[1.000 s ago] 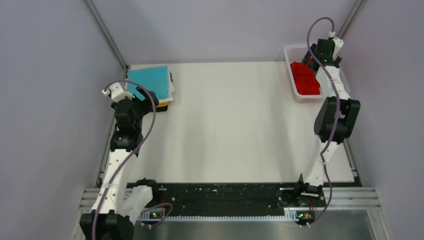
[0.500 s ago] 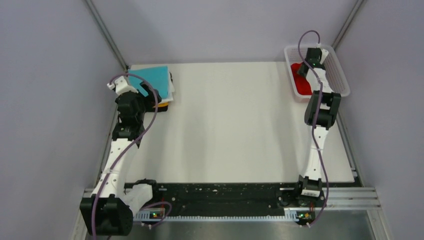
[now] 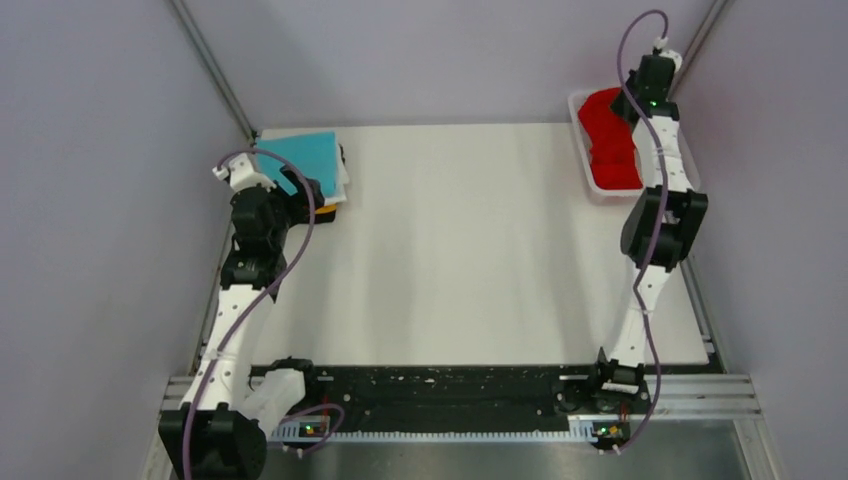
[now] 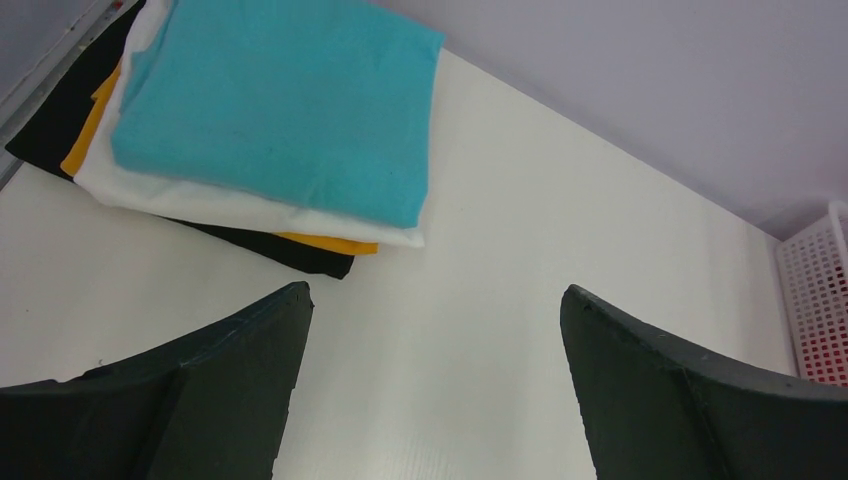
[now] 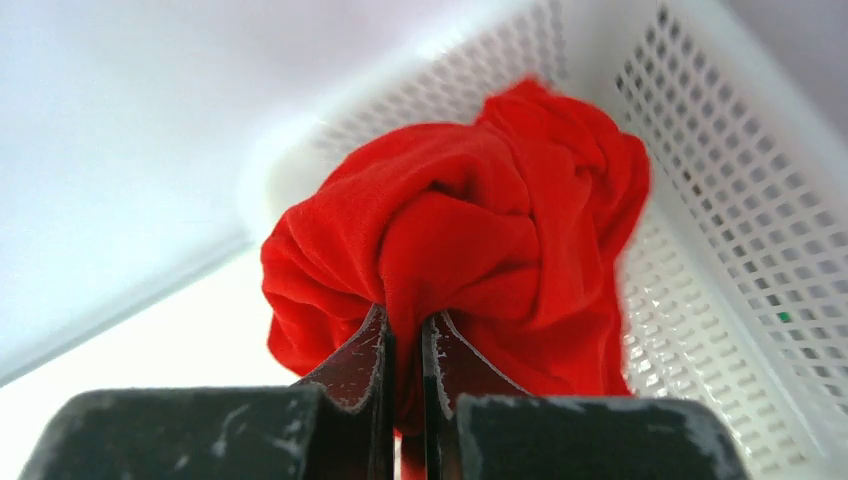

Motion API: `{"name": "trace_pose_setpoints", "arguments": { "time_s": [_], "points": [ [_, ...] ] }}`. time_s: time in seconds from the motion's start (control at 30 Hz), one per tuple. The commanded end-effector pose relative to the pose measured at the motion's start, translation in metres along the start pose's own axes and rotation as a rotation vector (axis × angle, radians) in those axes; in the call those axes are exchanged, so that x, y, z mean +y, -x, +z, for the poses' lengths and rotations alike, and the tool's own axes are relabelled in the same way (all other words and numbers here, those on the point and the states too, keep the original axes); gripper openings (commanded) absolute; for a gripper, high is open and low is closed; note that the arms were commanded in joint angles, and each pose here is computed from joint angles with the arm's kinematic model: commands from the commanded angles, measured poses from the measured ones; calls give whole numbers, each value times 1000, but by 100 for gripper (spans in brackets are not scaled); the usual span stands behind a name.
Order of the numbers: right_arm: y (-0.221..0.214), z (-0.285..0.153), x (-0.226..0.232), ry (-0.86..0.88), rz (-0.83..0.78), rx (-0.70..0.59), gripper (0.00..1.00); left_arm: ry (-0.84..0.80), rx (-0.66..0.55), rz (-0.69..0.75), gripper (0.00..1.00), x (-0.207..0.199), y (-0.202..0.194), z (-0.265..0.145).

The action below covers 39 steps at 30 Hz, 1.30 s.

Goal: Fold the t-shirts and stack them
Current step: Grab crumpled tshirt from bin with the right arm, then move the tshirt to the center of the board

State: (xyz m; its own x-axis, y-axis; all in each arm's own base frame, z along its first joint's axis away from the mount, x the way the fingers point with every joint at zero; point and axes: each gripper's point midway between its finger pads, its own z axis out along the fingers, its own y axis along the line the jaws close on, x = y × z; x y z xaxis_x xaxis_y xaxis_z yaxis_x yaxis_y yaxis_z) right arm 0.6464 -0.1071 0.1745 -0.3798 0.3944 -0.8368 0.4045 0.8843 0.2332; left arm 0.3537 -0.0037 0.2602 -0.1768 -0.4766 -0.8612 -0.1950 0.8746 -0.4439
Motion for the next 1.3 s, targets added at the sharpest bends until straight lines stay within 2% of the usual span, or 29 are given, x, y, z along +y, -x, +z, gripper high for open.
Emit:
{"name": "trace_pose_setpoints", "arguments": {
  "time_s": [0.0, 0.17, 0.2, 0.4, 0.53, 0.63, 0.7, 0.83, 0.87, 0.9, 0.93, 0.97, 1.07, 1.1, 1.17, 1.27],
  "points": [
    [147, -173, 90, 349, -17, -340, 0, -51, -75, -24, 99, -12, 22, -14],
    [129, -260, 147, 564, -108, -351, 0, -24, -63, -65, 99, -9, 21, -20],
    [119, -282, 173, 650, -138, -339, 0, -26, -54, -69, 99, -9, 19, -20],
    [81, -396, 263, 1089, -276, -285, 0, -26, -17, -104, 99, -8, 8, -24],
    [55, -445, 296, 1281, -321, -252, 0, -25, -1, -116, 99, -7, 3, -27],
    [35, -452, 303, 1347, -306, -172, 0, -20, 9, -132, 99, -5, -2, -27],
    [13, -432, 296, 1289, -285, -104, 0, -17, 21, -142, 99, -4, -7, -26],
    [-51, -345, 236, 911, -216, -5, 0, -12, 76, -149, 99, -2, -22, -22],
    [-70, -319, 208, 791, -180, 32, 3, -9, 94, -145, 99, -1, -26, -20],
    [-89, -298, 181, 693, -156, 68, 13, -5, 117, -141, 99, 0, -31, -19],
    [-111, -279, 152, 600, -136, 115, 35, 0, 143, -137, 99, 1, -37, -17],
    [-128, -264, 123, 500, -111, 153, 50, -1, 178, -135, 99, 1, -44, -15],
    [-157, -240, 53, 227, -105, 200, 79, -19, 303, -137, 99, -1, -72, -12],
    [-156, -240, 40, 167, -123, 182, 96, -28, 351, -142, 99, -1, -83, -12],
    [-147, -245, 31, 137, -154, 140, 99, -43, 441, -155, 99, -2, -104, -14],
    [-134, -261, 56, 279, -210, 73, 99, -36, 589, -141, 99, -2, -144, -26]
  ]
}}
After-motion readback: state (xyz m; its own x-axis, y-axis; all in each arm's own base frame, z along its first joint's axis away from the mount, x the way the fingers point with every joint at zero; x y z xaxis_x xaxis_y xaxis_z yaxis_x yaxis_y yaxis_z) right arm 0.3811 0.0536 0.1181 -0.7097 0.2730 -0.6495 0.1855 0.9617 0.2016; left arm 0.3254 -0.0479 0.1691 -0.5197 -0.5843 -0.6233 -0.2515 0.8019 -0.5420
